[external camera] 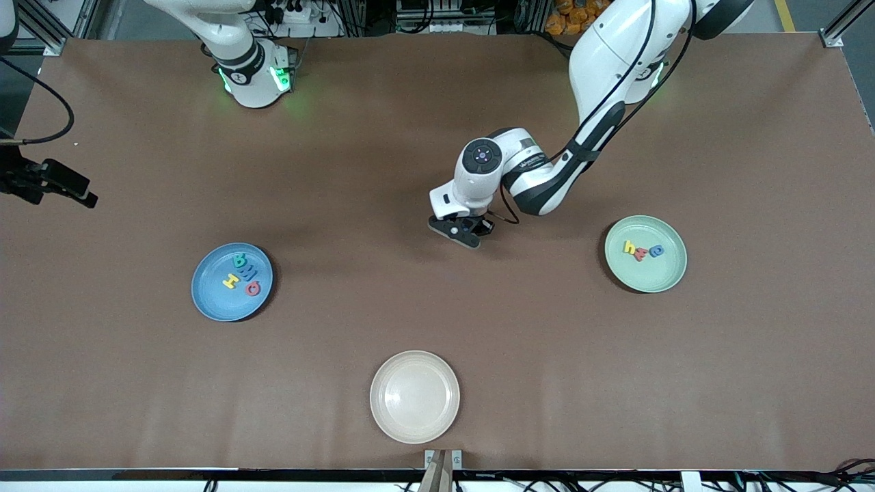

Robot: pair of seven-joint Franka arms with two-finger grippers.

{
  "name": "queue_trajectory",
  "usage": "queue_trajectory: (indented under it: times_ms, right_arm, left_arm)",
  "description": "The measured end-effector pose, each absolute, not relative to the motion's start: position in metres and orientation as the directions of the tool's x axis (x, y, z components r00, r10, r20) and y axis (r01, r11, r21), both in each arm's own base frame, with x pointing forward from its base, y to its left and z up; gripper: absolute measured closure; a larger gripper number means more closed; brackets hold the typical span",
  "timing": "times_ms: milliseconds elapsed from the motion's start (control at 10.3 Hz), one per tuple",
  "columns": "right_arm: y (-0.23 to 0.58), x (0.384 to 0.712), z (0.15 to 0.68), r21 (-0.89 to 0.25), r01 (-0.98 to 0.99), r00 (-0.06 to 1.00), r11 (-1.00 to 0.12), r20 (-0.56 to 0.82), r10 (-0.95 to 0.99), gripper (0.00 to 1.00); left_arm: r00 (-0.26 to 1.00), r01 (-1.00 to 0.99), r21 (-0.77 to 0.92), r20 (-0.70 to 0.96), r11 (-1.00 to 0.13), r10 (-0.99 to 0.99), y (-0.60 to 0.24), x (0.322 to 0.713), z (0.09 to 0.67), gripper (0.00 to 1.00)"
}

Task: Sort uppercase to blue plate, lowercase to green plate
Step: 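Release the R on the blue plate while the left gripper grasps the m, then place the blue m on the green plate with the left gripper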

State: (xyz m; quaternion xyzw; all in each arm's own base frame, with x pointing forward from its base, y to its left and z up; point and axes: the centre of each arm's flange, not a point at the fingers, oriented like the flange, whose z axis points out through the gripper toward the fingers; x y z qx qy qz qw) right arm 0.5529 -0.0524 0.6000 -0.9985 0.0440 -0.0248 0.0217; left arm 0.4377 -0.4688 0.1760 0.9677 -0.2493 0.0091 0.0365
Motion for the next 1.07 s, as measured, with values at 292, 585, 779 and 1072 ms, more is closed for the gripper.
queue_trajectory:
  times_ms: [292, 585, 779, 1072]
  right_arm:
    - [-0.037, 0.553, 0.606, -0.041, -0.057, 0.997, -0.998, 0.041, -0.059, 0.0]
    - [-0.034, 0.554, 0.605, -0.041, -0.051, 0.998, -0.998, 0.04, -0.053, 0.0]
    - [-0.032, 0.555, 0.606, -0.041, -0.048, 0.998, -0.998, 0.041, -0.049, 0.0]
    - [-0.029, 0.555, 0.612, -0.041, -0.042, 0.998, -0.998, 0.053, -0.044, 0.0]
  left_arm:
    - [0.876, -0.482, 0.066, 0.036, -0.874, -0.481, -0.468, 0.438, 0.176, 0.73]
    - [0.892, -0.453, 0.033, 0.014, -0.891, -0.453, -0.448, 0.459, 0.186, 0.73]
    - [0.889, -0.456, -0.034, -0.057, -0.889, -0.454, -0.403, 0.491, 0.209, 0.73]
    - [0.802, -0.579, -0.058, -0.219, -0.813, -0.556, -0.303, 0.537, 0.244, 0.73]
